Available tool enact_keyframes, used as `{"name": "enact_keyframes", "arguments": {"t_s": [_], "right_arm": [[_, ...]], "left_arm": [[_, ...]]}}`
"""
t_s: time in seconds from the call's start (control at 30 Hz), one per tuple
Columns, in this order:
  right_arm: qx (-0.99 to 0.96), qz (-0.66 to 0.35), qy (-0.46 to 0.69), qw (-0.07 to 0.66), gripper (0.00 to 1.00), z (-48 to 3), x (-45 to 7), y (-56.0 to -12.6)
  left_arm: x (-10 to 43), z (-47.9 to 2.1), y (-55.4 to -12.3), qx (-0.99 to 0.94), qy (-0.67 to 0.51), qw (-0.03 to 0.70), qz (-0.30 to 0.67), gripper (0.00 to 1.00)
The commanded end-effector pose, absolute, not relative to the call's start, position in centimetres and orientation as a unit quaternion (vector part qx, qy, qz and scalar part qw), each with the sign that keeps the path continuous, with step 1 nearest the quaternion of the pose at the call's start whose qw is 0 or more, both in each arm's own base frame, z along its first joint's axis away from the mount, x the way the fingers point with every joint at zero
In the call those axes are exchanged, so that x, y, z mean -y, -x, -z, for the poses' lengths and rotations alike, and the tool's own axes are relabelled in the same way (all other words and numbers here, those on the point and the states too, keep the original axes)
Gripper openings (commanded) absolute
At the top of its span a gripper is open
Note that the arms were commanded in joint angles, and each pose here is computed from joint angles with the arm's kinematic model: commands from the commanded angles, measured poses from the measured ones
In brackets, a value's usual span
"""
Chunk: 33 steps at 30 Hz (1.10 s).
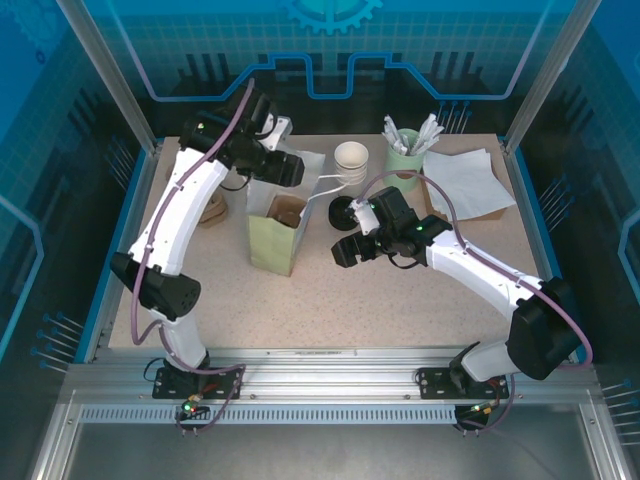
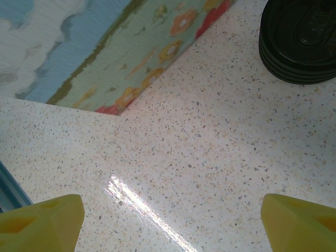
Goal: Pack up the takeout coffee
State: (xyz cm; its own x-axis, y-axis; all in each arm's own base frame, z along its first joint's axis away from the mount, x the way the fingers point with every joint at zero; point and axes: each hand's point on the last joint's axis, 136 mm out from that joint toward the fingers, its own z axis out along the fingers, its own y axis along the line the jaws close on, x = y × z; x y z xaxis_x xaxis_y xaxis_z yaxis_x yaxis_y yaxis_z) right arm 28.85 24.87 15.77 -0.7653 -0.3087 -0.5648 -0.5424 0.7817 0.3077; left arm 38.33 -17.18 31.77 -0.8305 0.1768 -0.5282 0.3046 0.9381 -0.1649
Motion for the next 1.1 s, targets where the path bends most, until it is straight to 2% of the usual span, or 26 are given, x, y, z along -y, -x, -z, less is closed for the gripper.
{"name": "enact_keyframes", "arguments": {"t_s": [0.0, 0.2, 0.37, 0.57, 0.67, 0.7, 0.8, 0.9, 1.07], "right_arm": [[-0.904, -0.233, 0.242, 0.264, 0.89, -17.4, -25.3, -28.8], [-0.899, -0.226, 0.244, 0.285, 0.89, -19.1, -25.0, -29.0], [-0.886, -0.212, 0.234, 0.338, 0.89, -22.4, -23.7, -29.5], [-0.88, -0.234, 0.235, 0.34, 0.89, -23.4, -24.3, -29.3], [-0.86, -0.313, 0.247, 0.319, 0.88, -23.7, -27.4, -29.0], [-0.851, -0.34, 0.246, 0.316, 0.86, -23.8, -28.8, -29.4], [-0.828, -0.404, 0.249, 0.299, 0.75, -24.4, -32.9, -30.7], [-0.814, -0.414, 0.261, 0.312, 0.63, -25.8, -35.5, -31.6], [-0.799, -0.432, 0.268, 0.321, 0.56, -28.0, -37.2, -32.6]], "left_arm": [[17.6, -36.1, -37.6, -0.925, -0.128, 0.319, 0.159, 0.78], [18.8, -40.4, -36.5, -0.888, -0.136, 0.379, 0.22, 0.78], [18.9, -42.6, -35.5, -0.859, -0.133, 0.425, 0.252, 0.77], [17.7, -40.7, -35.9, -0.877, -0.103, 0.405, 0.238, 0.76], [17.0, -39.4, -36.7, -0.888, -0.095, 0.397, 0.211, 0.76], [16.9, -39.2, -36.9, -0.891, -0.093, 0.393, 0.207, 0.76], [16.9, -38.8, -36.9, -0.896, -0.088, 0.384, 0.207, 0.75], [16.5, -38.2, -36.4, -0.9, -0.086, 0.378, 0.2, 0.75], [15.4, -35.9, -35.1, -0.911, -0.076, 0.362, 0.184, 0.76]]}}
